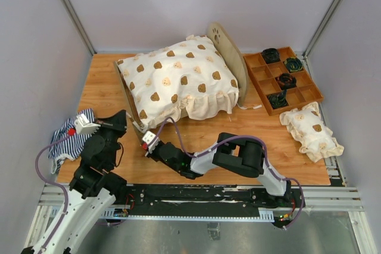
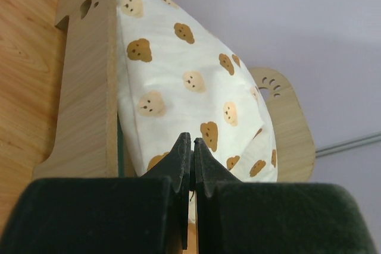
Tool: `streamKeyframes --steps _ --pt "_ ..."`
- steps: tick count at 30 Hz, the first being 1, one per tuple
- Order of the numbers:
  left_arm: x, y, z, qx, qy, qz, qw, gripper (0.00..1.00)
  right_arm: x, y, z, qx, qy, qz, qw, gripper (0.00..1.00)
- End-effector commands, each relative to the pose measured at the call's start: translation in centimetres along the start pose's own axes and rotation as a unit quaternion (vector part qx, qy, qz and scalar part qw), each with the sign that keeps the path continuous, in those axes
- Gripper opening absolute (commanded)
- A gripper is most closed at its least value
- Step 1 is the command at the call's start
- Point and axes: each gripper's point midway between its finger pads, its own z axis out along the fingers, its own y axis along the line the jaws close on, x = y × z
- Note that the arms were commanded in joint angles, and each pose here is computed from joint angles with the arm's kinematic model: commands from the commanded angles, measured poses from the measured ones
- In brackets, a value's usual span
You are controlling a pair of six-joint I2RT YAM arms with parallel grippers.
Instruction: Set up the pet bed
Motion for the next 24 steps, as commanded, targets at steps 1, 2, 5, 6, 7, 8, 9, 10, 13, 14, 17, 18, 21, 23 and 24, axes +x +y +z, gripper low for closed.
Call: streamKeyframes --steps 1,2,5,6,7,8,9,10,13,14,17,18,21,23,24 --pt "-3.3 -2.2 -0.4 0.048 -0.065 0.009 0.997 0.00 -2.6 -1.7 0.2 0.026 -0.029 -0.010 0.999 0.00" --pt "-3.8 -1.9 -0.3 0.034 -0.075 0.008 0.997 0.00 -2.5 -1.8 0.1 0.025 -0.027 -0.020 0.999 0.00" --pt "-4.4 -1.5 0.1 0.000 -0.083 0.010 0.996 0.00 -3.1 -2.5 -0.8 0.037 -0.046 -0.023 0.998 0.00" --pt "-4.5 -1.6 0.3 -0.005 -0.083 0.016 0.996 0.00 -3.3 -2.7 -1.0 0.038 -0.052 -0.024 0.998 0.00" --pt "-4.6 -1.8 0.4 -0.007 -0.085 0.018 0.996 0.00 -3.4 -2.9 -1.2 0.038 -0.058 -0.024 0.997 0.00" --pt "-4.6 -2.0 0.7 -0.010 -0.085 0.023 0.996 0.00 -3.6 -2.9 -1.4 0.038 -0.063 -0.026 0.997 0.00" --pt "-4.9 -2.3 0.7 -0.008 -0.088 0.023 0.996 0.00 -3.7 -2.8 -1.5 0.034 -0.069 -0.027 0.997 0.00" --pt "-5.0 -2.5 0.8 -0.008 -0.091 0.025 0.996 0.00 -3.7 -2.8 -1.6 0.030 -0.073 -0.027 0.996 0.00" --pt "-6.3 -3.2 0.8 -0.011 -0.107 0.026 0.994 0.00 -3.8 -2.0 -1.7 0.007 -0.085 -0.019 0.996 0.00" --pt "-6.7 -3.6 0.8 -0.009 -0.114 0.026 0.993 0.00 -3.8 -1.5 -1.7 -0.005 -0.087 -0.016 0.996 0.00" --pt "-7.9 -4.8 0.9 -0.006 -0.126 0.040 0.991 0.00 -4.1 -0.6 -1.8 -0.028 -0.098 -0.006 0.995 0.00" --pt "-8.3 -5.0 1.0 -0.010 -0.131 0.045 0.990 0.00 -4.3 -0.6 -1.9 -0.028 -0.102 -0.002 0.994 0.00" --pt "-9.1 -5.7 1.3 -0.022 -0.139 0.060 0.988 0.00 -5.4 -0.8 -2.0 -0.025 -0.112 0.002 0.993 0.00" --pt "-9.5 -6.0 1.3 -0.022 -0.141 0.078 0.987 0.00 -6.6 -1.2 -2.3 -0.020 -0.118 0.007 0.993 0.00" --pt "-9.7 -6.0 1.3 -0.024 -0.142 0.090 0.985 0.00 -7.1 -1.4 -2.4 -0.017 -0.119 0.009 0.993 0.00"
